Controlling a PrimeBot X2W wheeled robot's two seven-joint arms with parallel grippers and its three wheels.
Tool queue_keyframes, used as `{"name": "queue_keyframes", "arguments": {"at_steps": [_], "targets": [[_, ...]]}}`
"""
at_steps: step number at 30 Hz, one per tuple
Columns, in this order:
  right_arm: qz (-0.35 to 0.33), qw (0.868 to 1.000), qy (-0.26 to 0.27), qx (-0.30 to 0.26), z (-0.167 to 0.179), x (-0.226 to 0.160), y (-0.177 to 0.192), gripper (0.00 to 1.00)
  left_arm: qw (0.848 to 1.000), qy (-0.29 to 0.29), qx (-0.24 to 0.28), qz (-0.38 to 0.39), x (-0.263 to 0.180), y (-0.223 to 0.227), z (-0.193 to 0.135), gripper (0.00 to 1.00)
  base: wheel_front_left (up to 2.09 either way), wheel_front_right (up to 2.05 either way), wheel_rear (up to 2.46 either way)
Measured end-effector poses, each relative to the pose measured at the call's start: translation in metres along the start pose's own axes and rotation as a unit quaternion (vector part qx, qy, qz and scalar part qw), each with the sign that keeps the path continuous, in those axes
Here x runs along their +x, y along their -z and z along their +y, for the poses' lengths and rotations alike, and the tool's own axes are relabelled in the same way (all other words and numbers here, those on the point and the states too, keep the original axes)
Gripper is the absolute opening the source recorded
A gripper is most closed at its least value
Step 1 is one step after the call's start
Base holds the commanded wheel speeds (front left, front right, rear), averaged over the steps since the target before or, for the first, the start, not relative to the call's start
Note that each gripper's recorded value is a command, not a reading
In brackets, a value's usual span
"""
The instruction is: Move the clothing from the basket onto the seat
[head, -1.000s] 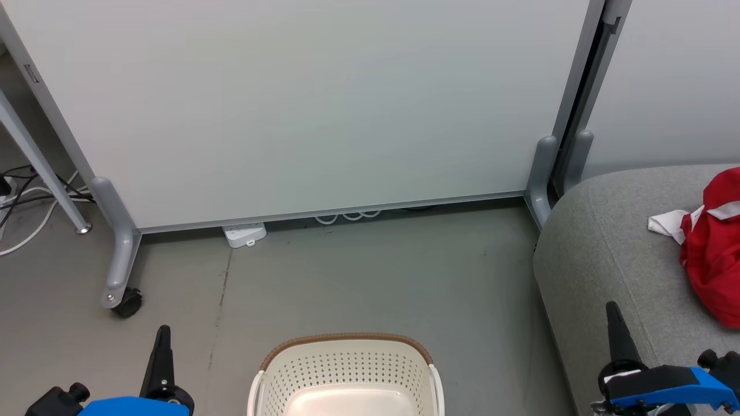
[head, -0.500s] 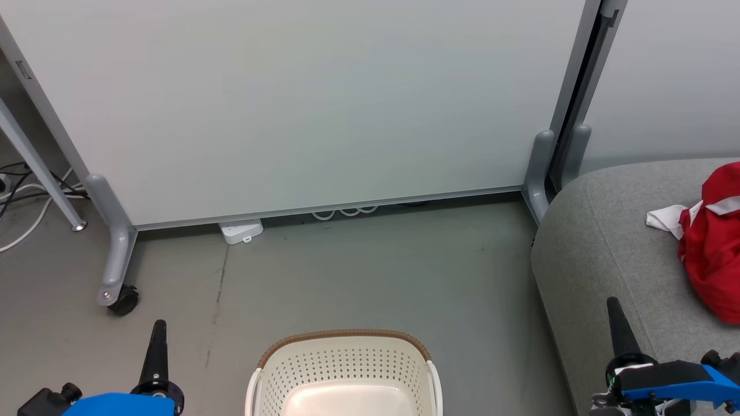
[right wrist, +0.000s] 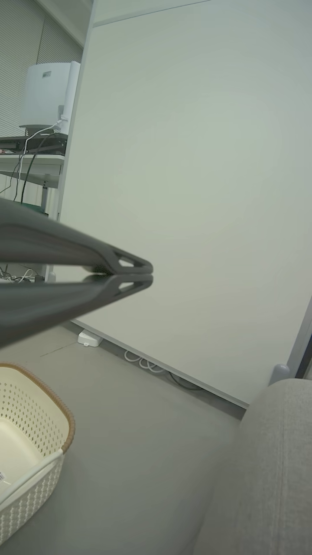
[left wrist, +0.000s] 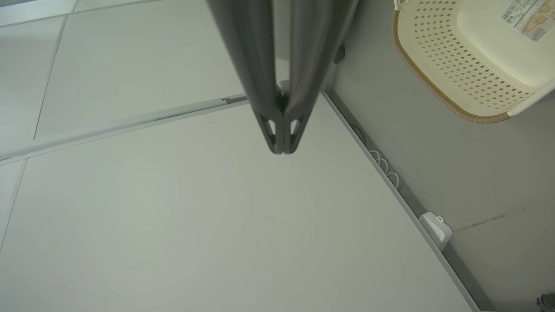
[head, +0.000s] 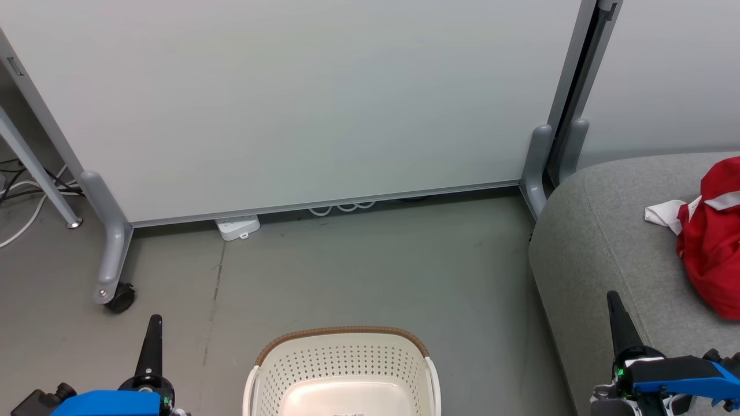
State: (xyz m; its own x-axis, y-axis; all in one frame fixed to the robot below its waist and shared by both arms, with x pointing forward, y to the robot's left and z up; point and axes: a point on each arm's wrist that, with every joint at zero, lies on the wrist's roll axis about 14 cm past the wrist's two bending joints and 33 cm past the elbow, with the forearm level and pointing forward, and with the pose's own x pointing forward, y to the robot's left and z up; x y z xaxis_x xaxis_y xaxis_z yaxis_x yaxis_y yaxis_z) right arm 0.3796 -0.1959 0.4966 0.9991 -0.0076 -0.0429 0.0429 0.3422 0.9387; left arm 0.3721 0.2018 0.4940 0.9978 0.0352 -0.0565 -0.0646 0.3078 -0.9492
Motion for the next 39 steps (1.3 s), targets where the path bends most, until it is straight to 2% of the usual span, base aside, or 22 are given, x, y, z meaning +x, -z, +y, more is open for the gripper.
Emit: {"name": "queue_keyframes", "arguments": {"at_steps": [17,39], "targets": [[0.001,0.997,-0.003,0.075,0.001,0.002,-0.002,0.00,0.998,0.009,-0.069,0.006,0.006,0.000,-0.004,0.00,0.00,0.00,0.00],[0.001,0.987,-0.014,0.158,0.005,0.007,-0.006,0.00,0.989,0.021,-0.144,0.013,0.013,0.000,-0.010,0.00,0.00,0.00,0.00]]}}
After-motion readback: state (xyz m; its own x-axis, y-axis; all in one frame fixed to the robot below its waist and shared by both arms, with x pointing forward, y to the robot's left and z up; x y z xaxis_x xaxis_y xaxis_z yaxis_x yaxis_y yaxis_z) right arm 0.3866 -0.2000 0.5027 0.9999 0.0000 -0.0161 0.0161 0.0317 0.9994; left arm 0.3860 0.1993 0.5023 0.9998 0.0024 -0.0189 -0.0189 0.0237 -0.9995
